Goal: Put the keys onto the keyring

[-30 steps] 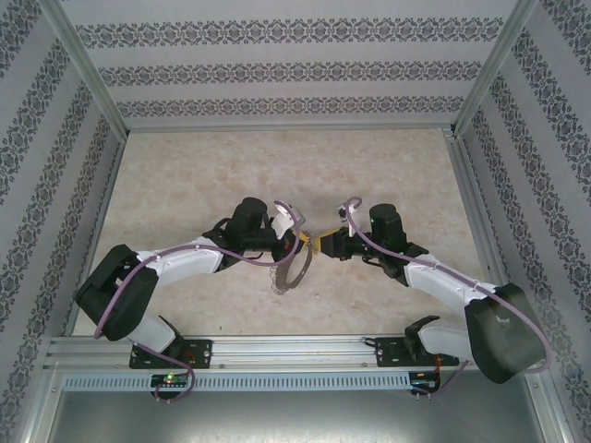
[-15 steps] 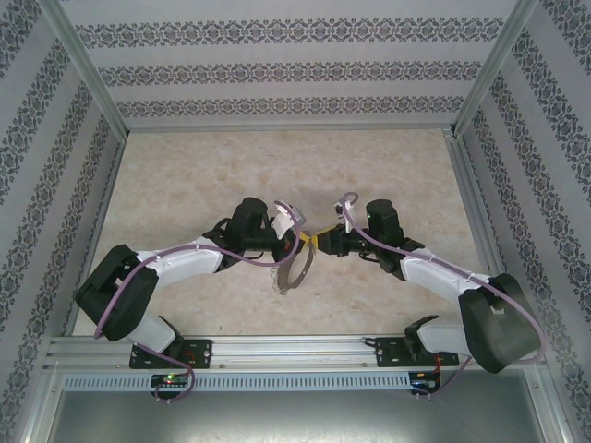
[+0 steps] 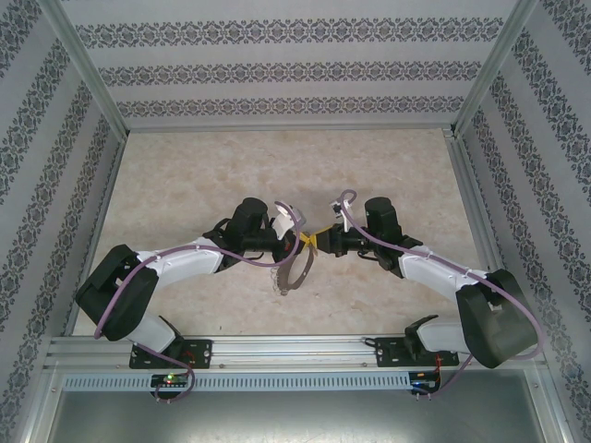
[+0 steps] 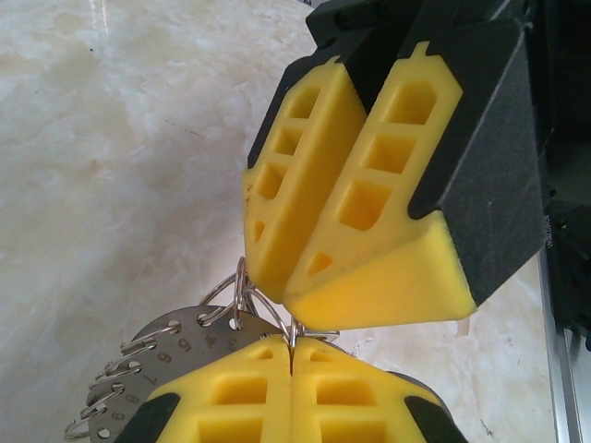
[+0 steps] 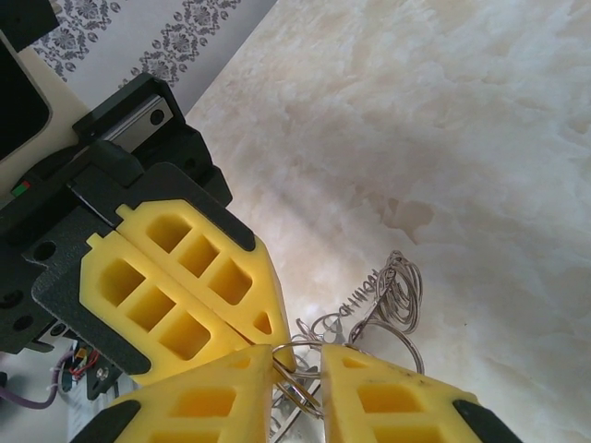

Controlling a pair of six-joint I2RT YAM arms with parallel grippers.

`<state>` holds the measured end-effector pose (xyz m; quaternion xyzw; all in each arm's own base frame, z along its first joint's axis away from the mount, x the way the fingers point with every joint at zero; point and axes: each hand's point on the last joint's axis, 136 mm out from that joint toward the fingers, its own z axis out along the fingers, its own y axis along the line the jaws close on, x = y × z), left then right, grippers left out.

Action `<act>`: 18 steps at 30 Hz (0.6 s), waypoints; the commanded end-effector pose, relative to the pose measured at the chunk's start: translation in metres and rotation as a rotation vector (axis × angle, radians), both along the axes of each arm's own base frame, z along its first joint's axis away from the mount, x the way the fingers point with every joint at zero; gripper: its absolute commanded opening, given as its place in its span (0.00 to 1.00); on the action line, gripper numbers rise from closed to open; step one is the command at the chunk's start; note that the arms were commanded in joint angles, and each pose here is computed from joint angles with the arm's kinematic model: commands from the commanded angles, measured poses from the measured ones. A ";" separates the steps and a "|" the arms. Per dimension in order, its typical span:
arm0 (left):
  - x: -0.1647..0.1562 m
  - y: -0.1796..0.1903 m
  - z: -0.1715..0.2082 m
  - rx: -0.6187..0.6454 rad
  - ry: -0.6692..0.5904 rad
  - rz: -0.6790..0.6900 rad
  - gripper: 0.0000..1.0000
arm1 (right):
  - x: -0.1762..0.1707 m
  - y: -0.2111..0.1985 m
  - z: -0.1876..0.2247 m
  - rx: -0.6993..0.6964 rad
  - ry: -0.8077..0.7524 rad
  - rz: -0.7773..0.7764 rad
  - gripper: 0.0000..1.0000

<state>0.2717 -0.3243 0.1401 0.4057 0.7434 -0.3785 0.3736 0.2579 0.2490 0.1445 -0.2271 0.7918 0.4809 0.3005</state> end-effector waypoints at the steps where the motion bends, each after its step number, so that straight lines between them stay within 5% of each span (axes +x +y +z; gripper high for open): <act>1: -0.006 -0.006 0.019 -0.059 -0.044 -0.035 0.00 | -0.012 0.005 0.002 0.013 -0.020 0.053 0.21; 13: -0.004 -0.007 0.019 -0.066 -0.043 -0.037 0.00 | -0.021 0.009 -0.002 0.024 0.006 0.095 0.25; 18: -0.002 -0.008 0.022 -0.080 -0.043 -0.043 0.00 | -0.023 0.010 -0.004 0.020 0.009 0.096 0.16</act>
